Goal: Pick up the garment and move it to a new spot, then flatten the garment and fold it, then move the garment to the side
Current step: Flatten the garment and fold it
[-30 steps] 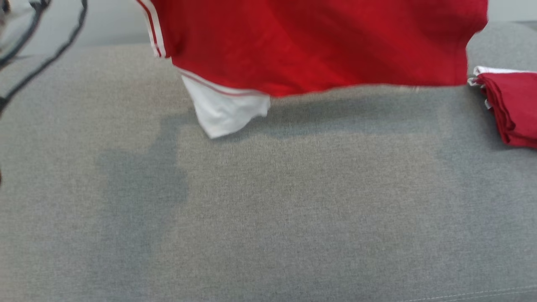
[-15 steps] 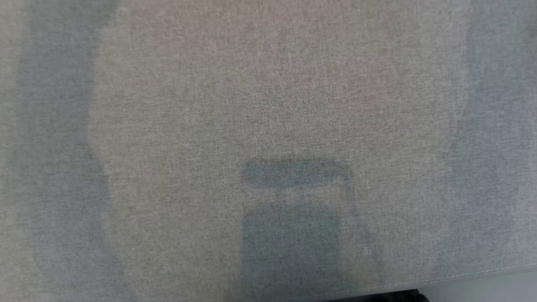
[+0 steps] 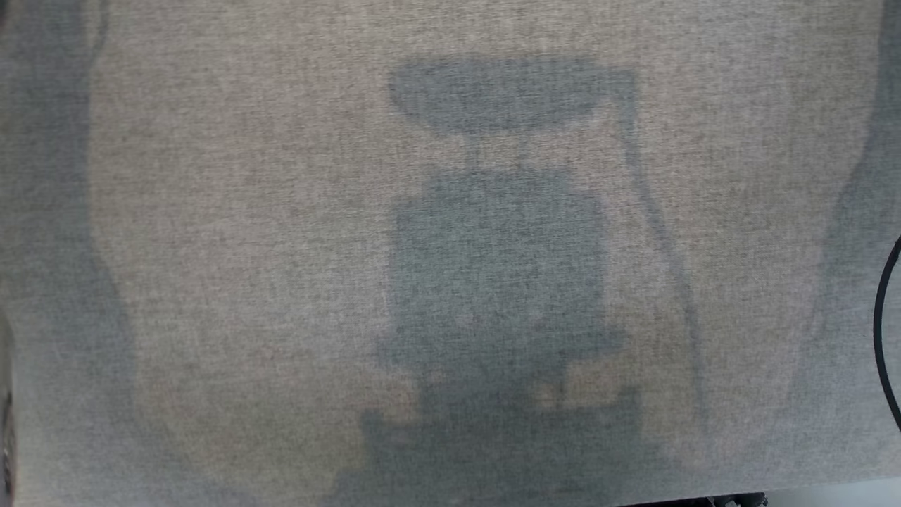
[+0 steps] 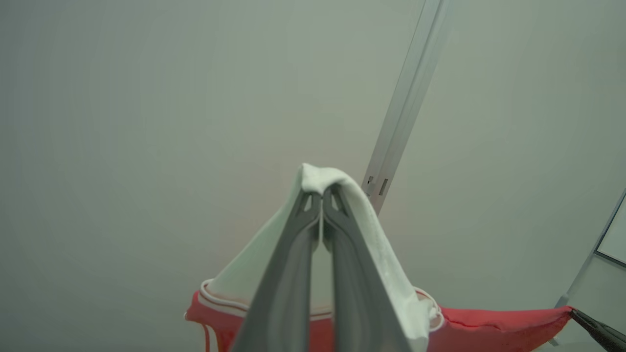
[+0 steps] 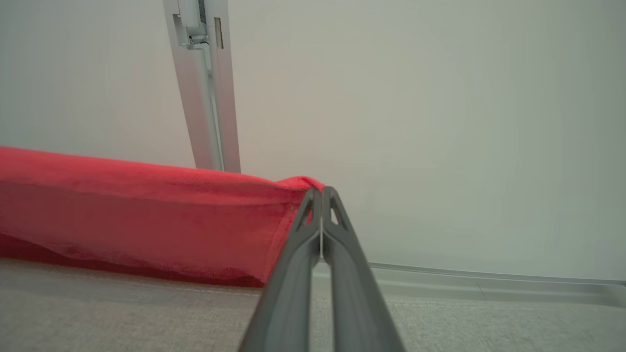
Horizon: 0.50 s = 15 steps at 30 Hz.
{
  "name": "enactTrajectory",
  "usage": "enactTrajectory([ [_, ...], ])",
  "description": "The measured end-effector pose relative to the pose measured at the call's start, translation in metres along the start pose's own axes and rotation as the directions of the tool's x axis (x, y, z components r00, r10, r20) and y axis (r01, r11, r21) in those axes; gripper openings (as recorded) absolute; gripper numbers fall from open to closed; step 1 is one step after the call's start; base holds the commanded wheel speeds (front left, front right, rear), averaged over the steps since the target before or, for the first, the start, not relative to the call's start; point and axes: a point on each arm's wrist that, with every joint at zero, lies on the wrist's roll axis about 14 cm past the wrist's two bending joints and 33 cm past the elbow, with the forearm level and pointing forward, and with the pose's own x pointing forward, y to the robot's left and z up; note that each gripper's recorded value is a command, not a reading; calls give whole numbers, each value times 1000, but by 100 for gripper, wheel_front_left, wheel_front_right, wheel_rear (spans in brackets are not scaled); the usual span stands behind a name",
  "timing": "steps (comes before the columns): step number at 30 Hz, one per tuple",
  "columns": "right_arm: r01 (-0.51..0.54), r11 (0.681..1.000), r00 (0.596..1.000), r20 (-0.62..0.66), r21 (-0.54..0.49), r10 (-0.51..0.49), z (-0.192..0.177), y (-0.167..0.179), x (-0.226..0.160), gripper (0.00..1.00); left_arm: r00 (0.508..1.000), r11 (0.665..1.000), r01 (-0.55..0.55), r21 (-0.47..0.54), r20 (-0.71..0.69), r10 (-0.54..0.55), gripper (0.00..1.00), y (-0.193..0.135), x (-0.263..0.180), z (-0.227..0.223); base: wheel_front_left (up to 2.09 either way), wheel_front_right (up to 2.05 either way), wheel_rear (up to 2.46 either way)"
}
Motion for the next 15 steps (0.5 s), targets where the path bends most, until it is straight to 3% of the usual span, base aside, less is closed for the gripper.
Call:
enactTrajectory([
  [3, -12, 1000, 1000, -9, 29, 12, -11, 9, -5, 0, 998, 998, -47, -29, -48, 45, 0, 16, -31, -14, 0, 0, 0],
  [8, -30, 999, 1000, 6, 35, 29, -4, 10, -24, 0, 990, 992, -91, -92, -119, 80, 0, 14, -77, -22, 0, 0, 0],
  [15, -14, 999, 999, -41, 40, 16, -6, -10, -85, 0, 945, 963, -181, -197, -305, 115, 0, -3, -161, -37, 0, 0, 0],
])
